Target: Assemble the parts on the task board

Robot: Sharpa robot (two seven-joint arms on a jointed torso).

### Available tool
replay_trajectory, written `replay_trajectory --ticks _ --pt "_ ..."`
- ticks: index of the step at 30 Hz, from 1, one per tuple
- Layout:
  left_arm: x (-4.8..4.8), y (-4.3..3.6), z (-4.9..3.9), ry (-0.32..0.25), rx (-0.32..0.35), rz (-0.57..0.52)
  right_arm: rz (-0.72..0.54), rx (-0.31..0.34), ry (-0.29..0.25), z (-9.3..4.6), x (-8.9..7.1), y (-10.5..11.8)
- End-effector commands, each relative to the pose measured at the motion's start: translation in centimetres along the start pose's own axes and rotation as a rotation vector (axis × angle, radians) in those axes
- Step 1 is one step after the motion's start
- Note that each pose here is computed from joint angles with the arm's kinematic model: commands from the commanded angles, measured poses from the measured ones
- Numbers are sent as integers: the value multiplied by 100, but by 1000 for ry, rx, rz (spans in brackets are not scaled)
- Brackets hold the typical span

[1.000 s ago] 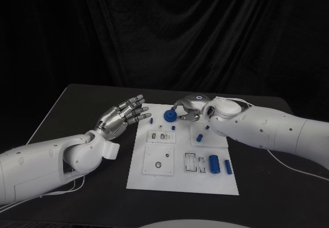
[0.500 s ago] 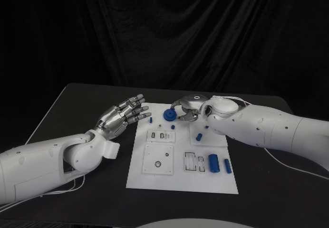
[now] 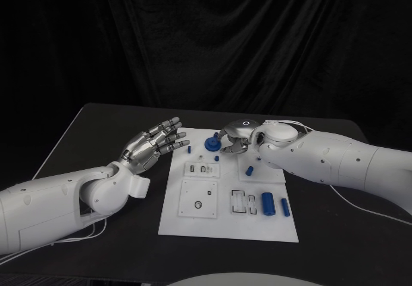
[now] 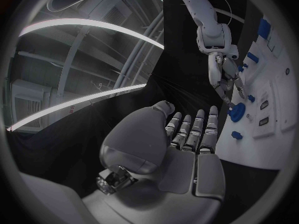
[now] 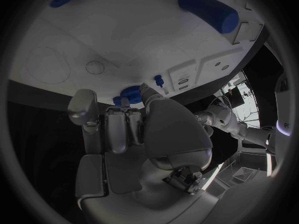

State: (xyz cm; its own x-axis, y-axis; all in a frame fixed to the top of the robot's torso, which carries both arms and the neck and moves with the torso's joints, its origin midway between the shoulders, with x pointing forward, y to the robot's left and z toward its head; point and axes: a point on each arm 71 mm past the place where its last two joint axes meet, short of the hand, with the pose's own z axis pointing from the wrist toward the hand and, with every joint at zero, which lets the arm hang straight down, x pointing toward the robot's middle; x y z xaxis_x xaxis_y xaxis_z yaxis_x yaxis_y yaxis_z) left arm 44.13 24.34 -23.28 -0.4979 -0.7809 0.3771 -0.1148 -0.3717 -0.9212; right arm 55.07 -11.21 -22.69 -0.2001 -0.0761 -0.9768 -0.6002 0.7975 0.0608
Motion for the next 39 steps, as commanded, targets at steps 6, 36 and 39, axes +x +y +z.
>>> replay_trajectory --ticks 6,36,39 --pt "17 0 -1 12 6 -8 0 21 29 -14 48 -27" --pt "-32 -32 -55 -5 8 0 -22 163 -164 -846 -580 -779" --pt "-26 -29 -50 -3 8 -2 -20 180 -166 -1019 -564 -900"
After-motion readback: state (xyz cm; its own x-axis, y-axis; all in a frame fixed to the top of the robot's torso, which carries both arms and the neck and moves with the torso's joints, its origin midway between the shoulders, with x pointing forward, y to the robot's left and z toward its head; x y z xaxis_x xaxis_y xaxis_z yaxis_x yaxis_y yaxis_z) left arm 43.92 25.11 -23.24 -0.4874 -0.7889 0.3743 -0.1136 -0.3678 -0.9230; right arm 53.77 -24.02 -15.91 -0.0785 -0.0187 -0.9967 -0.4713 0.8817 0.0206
